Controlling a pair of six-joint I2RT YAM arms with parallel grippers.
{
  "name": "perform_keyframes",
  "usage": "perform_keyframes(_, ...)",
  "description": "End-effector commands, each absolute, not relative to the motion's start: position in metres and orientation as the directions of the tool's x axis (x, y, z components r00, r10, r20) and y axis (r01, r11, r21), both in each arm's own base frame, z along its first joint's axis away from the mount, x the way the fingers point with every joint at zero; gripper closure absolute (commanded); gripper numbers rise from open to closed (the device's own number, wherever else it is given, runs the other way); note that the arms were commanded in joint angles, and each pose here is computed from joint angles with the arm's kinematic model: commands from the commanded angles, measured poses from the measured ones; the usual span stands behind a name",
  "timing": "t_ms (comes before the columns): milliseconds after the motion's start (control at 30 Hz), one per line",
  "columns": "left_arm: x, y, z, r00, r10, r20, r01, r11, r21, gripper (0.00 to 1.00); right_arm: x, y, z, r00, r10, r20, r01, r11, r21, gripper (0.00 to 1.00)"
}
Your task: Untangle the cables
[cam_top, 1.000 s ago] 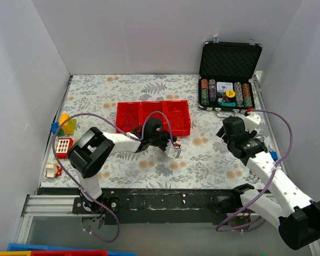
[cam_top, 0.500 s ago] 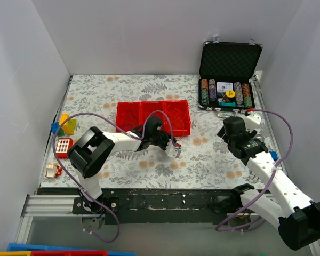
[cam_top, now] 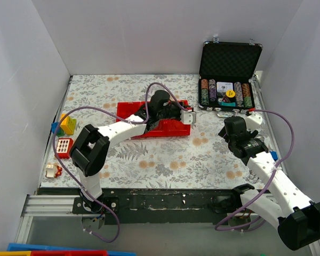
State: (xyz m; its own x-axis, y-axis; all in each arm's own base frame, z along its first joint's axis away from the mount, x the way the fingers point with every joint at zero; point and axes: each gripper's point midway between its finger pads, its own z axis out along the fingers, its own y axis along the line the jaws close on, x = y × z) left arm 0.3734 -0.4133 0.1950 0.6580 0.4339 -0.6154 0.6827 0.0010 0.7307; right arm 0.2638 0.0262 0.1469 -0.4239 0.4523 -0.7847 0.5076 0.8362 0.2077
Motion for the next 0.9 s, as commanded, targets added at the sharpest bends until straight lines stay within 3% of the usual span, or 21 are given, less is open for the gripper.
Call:
perform_keyframes(0,0.393,-0.406,0.189,0.591,0.477,-0.651,0.708,0.081,0.702,1.0,0.267,0.02,0.155,-0.38,0.462,-0.801,0.531,0.818,0.22,0.24)
perform_keyframes(200,0.423,-0.394,0.127,0.534,0.587,-0.609,0.72,0.062,0.691,1.0,0.262,0.013,0.159,-0.376,0.459,-0.805,0.561,0.804,0.196,0.23)
perform_keyframes(467,0.446,-0.388,0.099,0.519,0.648,-0.557,0.71,0.037,0.703,0.98,0.256,0.005,0.159,-0.381,0.458,-0.803,0.593,0.787,0.168,0.21)
perform_keyframes(567,0.445,-0.391,0.114,0.508,0.637,-0.58,0.721,0.054,0.691,0.84,0.253,0.004,0.157,-0.387,0.463,-0.797,0.603,0.781,0.161,0.2)
perform_keyframes(667,0.438,-0.39,0.129,0.503,0.624,-0.598,0.733,0.059,0.678,0.57,0.253,0.004,0.158,-0.382,0.47,-0.795,0.6,0.781,0.173,0.18)
perform_keyframes(867,0.415,-0.387,0.176,0.49,0.561,-0.668,0.764,0.094,0.639,0.3,0.248,0.001,0.157,-0.38,0.478,-0.792,0.619,0.768,0.166,0.15)
